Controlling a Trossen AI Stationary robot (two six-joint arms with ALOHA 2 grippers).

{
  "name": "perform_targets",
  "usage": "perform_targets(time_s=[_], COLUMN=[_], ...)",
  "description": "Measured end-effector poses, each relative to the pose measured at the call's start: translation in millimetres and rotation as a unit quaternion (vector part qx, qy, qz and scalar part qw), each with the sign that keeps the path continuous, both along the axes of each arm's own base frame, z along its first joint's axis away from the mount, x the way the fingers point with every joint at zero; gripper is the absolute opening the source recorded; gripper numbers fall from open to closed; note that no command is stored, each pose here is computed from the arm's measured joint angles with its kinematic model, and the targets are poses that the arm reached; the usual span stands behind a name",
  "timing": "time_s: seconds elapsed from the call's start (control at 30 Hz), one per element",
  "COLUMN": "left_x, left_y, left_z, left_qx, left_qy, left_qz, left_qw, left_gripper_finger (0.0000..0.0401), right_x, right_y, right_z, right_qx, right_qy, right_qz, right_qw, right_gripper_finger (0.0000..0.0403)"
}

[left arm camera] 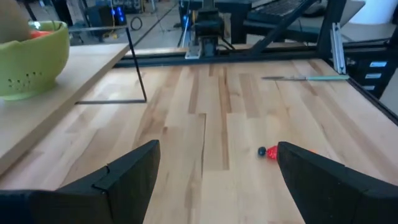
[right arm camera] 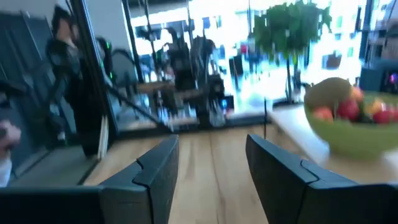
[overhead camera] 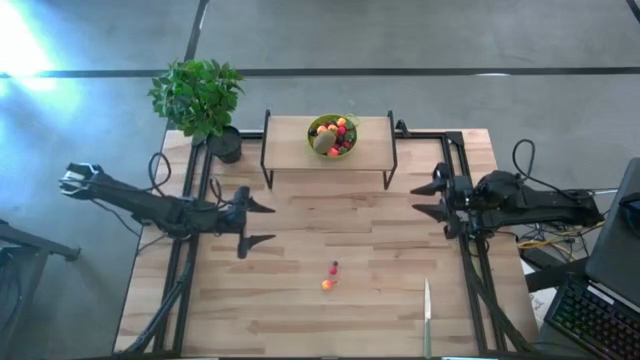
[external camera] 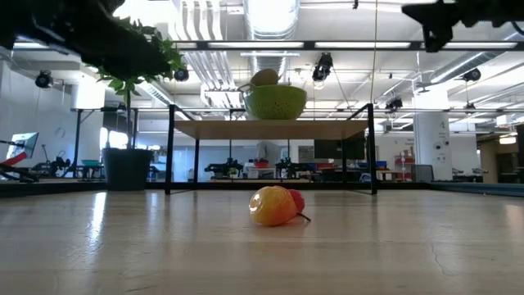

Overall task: Pick & Place Fruit
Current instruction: Put the yellow peach into the green strainer bowl on the shelf

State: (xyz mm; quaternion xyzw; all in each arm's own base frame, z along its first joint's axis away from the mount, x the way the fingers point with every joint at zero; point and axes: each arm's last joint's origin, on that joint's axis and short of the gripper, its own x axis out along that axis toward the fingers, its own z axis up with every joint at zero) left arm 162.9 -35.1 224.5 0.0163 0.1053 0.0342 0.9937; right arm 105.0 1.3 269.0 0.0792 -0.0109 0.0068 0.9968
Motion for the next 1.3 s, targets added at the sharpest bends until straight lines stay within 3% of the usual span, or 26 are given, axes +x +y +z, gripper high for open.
perform_targets(time_s=[0.2,0.43,0.6,0.97,1.3], left_x=[-7.4,-10.5,-12.3,-14.2,-14.2], left_y=[2.1,3.3,5.6,6.5,6.5], left_z=[-16.2,-26.4,-33.8,-43.1,-43.5], left_qx=[0.003,0.044,0.055,0.059,0.06], left_qy=[-0.006,-0.001,0.008,0.024,0.026], left_qz=[-0.001,-0.003,0.028,0.032,0.032], left_qw=[1.0,0.999,0.998,0.997,0.997], left_gripper_finger=[0.0328,0.0328,0.0328,0.0328,0.0328], right_x=[19.3,48.0,71.9,128.2,185.8], right_y=[0.3,2.8,13.0,68.5,120.2], right_z=[3.1,-5.6,-0.6,7.4,-14.8], right_qx=[-0.021,-0.024,-0.037,-0.09,-0.13], right_qy=[-0.015,0.05,0.085,0.157,0.227], right_qz=[0.0,0.01,0.039,0.146,0.2], right_qw=[1.0,0.998,0.995,0.973,0.944], right_gripper_finger=[0.018,0.0162,0.0149,0.0137,0.0162])
